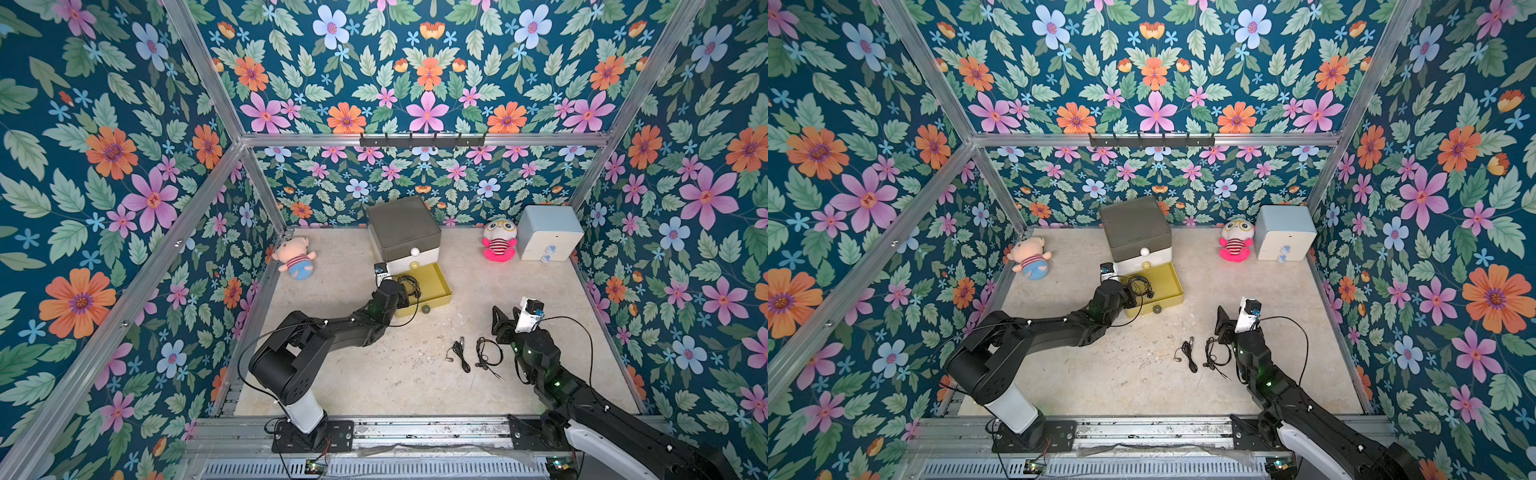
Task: Place the wired earphones into the drawer by color
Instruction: Place the wired earphones in the drawer, then pick up the wired earphones from the center of the board, then place the wired earphones in the drawer.
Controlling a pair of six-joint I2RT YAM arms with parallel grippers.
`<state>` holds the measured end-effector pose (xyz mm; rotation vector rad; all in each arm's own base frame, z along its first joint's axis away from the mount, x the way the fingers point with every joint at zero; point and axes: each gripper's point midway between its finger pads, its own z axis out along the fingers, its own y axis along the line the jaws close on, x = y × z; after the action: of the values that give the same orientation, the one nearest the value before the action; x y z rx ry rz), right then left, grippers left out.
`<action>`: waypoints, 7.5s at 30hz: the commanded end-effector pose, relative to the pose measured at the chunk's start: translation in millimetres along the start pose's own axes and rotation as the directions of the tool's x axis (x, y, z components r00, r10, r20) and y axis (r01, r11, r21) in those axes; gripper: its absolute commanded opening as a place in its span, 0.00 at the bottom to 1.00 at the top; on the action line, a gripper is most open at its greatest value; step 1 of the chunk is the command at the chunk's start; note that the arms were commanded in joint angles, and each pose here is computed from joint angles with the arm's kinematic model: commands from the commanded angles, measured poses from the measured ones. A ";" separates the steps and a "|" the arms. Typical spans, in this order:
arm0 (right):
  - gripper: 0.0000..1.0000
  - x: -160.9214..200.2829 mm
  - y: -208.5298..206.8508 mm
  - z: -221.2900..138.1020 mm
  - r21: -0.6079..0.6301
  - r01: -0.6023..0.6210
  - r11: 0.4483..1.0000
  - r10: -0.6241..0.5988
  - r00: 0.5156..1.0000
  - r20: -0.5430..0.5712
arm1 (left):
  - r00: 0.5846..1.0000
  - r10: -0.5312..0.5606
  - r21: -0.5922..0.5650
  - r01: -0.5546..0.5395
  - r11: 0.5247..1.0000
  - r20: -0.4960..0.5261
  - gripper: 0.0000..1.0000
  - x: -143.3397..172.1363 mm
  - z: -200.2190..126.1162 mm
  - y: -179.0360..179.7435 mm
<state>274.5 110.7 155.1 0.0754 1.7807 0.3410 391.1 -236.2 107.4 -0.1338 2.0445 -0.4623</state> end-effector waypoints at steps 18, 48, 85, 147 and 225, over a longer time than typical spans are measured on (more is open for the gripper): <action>0.69 -5.3 2.8 1.2 -0.008 -0.002 1.000 0.002 1.000 0.016 | 0.997 -0.008 0.043 0.005 0.999 0.071 0.76 -30.3 -56.7 5.4; 0.63 82.9 51.6 -23.0 -0.112 -0.283 0.953 0.175 0.810 -0.560 | 0.926 0.352 -0.034 -0.351 0.936 0.138 0.99 -18.1 -136.5 57.2; 0.36 151.4 82.0 -37.3 -0.146 -0.281 0.948 0.076 0.649 -0.757 | 0.928 0.350 -0.043 -0.347 0.937 0.130 0.99 -18.0 -137.0 59.0; 0.04 55.8 105.7 -11.7 -0.234 -0.188 0.954 0.033 0.842 -0.539 | 0.928 0.346 -0.047 -0.343 0.938 0.140 0.99 -20.1 -139.4 59.7; 0.55 49.4 164.0 108.5 -0.217 -0.123 0.968 -0.007 0.858 -0.514 | 0.887 0.390 0.229 -0.444 0.866 0.247 0.99 -10.9 -156.9 13.9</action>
<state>349.3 315.0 129.9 -0.1854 2.2445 0.7200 268.7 -162.2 164.5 0.3452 1.8023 -0.3521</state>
